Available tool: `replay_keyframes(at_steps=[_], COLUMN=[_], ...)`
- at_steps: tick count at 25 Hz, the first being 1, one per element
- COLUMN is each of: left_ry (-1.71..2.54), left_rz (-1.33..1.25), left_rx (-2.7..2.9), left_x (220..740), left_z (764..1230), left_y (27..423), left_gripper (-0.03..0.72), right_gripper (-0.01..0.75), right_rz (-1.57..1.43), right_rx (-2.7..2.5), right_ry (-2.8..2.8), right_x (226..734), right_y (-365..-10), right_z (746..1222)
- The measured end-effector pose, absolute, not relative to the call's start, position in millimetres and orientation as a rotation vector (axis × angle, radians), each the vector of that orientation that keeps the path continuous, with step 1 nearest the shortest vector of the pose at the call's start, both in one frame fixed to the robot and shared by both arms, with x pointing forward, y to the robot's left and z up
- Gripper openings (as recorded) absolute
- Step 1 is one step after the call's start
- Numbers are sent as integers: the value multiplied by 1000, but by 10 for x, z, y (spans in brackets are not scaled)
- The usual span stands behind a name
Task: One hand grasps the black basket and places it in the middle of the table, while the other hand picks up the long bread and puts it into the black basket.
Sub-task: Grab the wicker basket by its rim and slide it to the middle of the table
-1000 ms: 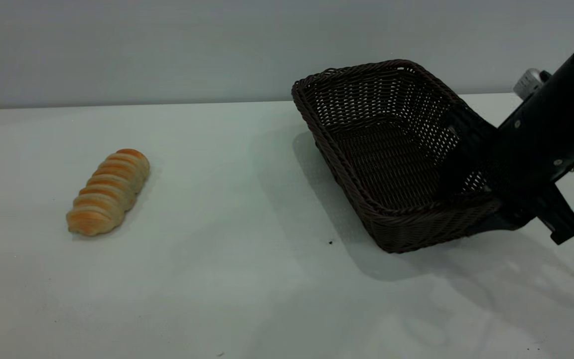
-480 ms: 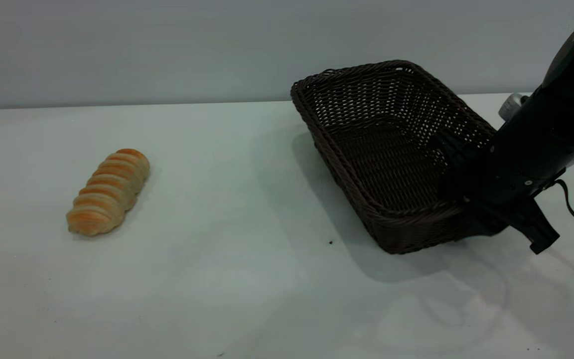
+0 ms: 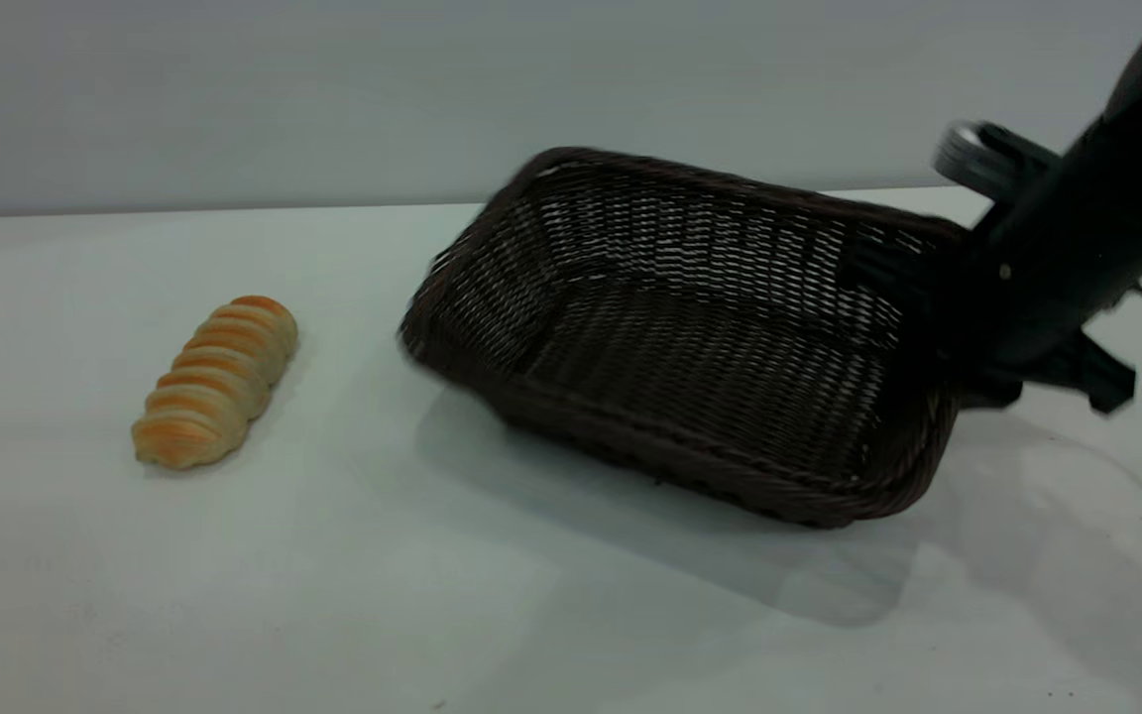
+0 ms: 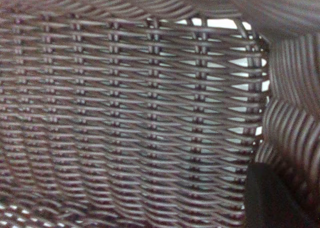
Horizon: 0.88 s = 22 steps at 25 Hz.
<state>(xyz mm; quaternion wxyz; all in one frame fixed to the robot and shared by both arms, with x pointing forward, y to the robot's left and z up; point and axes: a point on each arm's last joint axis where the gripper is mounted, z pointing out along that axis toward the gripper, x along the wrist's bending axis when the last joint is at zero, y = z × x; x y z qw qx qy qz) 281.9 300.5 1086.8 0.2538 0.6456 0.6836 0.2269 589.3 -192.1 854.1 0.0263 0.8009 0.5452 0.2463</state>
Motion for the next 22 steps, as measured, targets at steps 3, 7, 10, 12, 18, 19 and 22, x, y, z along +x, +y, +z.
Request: replay_keyframes(at_steps=[3,7,10,12,18,19,22], left_ry=[1855,1843,1846,1850,1867,1870,1874], left_rz=[618,622,617,612,593,590,585], left_rx=[1759,1781,1790,1795,1811,1814,1818], left_x=[2819,2816,2811,2806,2787,2784,2779], left_z=[10868,10865,10861,10857,10843,10840,10837], left_y=[3005,3005,3005,3006,3006,3007,3007], left_gripper=[501,501,501,501,501,501,501], right_gripper=[95,95,95,95,103,112,183], right_rz=[796,840,826,790,735,729,730], right_rx=[2353,2300,2292,2276,2179,2179,2205], right_ry=[1906,2104,2227,2321,2482,2481,2456], right_x=[6027,6251,6382,6418,6447,6448,6485], right_y=[-1807,-1636,-1525,-1421,-1147,-1144,-1193], right_z=[8655,8739,8679,8590,8460,8455,8469])
